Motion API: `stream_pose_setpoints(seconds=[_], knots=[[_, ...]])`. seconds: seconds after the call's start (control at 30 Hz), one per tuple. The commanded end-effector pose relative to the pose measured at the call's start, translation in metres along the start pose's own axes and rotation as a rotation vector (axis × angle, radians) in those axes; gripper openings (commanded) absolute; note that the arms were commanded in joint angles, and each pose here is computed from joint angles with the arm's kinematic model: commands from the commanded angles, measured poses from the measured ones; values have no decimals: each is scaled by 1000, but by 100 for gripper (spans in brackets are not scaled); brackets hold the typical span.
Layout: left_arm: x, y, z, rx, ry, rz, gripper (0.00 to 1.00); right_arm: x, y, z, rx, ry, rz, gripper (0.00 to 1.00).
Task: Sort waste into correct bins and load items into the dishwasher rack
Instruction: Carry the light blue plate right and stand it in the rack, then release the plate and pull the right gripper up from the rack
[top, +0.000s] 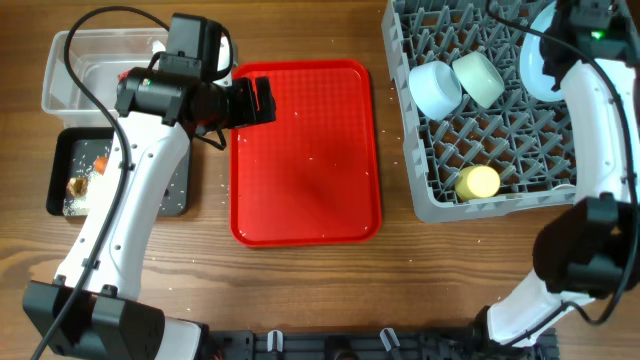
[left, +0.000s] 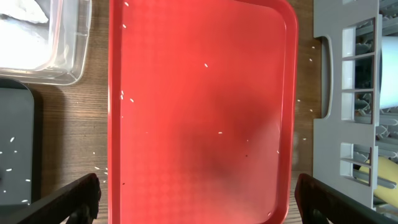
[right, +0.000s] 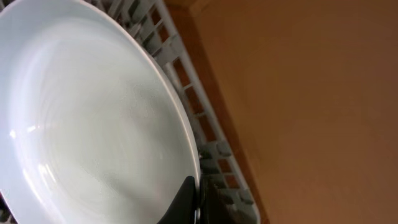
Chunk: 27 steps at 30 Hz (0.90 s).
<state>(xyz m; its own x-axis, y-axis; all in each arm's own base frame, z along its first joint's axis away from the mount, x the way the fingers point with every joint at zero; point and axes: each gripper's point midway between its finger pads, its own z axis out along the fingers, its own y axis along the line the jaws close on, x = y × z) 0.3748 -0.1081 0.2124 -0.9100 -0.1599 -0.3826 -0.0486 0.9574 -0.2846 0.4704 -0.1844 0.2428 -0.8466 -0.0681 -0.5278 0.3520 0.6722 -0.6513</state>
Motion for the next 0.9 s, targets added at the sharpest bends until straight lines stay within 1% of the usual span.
stream_pose_setpoints(seconds=[0.0,0.17,0.2,0.23,0.27,0.3,0.33,0.43,0.57,0.63,0.77,0.87], knots=[[-1,-3,1,7,0,-4,100,13,8,22,21,51,-29,4],[-1,-3,1,7,0,-4,100,10,-1,32,44,40,13,4],[-1,-3,1,7,0,-4,100,9,-3,32,46,38,16,9],[-1,-3,1,7,0,-4,100,9,-3,32,47,37,16,26],[-1,-3,1,7,0,-4,100,9,-3,32,47,37,17,58],[-1,-3,1,7,0,-4,100,9,-2,32,44,35,27,94],[-1,-3,1,7,0,-4,100,8,-2,32,44,33,50,100],[-1,-3,1,7,0,-4,100,5,-2,29,44,22,112,100],[-1,-3,1,7,0,-4,100,-1,-15,14,44,-13,267,100],[-1,-3,1,7,1,-4,100,-8,-16,1,-7,-45,299,100],[-1,-3,1,7,0,-4,100,-26,-25,-47,-143,-142,333,100],[-1,-3,1,7,1,-4,100,-33,-23,-99,-300,-221,326,100]])
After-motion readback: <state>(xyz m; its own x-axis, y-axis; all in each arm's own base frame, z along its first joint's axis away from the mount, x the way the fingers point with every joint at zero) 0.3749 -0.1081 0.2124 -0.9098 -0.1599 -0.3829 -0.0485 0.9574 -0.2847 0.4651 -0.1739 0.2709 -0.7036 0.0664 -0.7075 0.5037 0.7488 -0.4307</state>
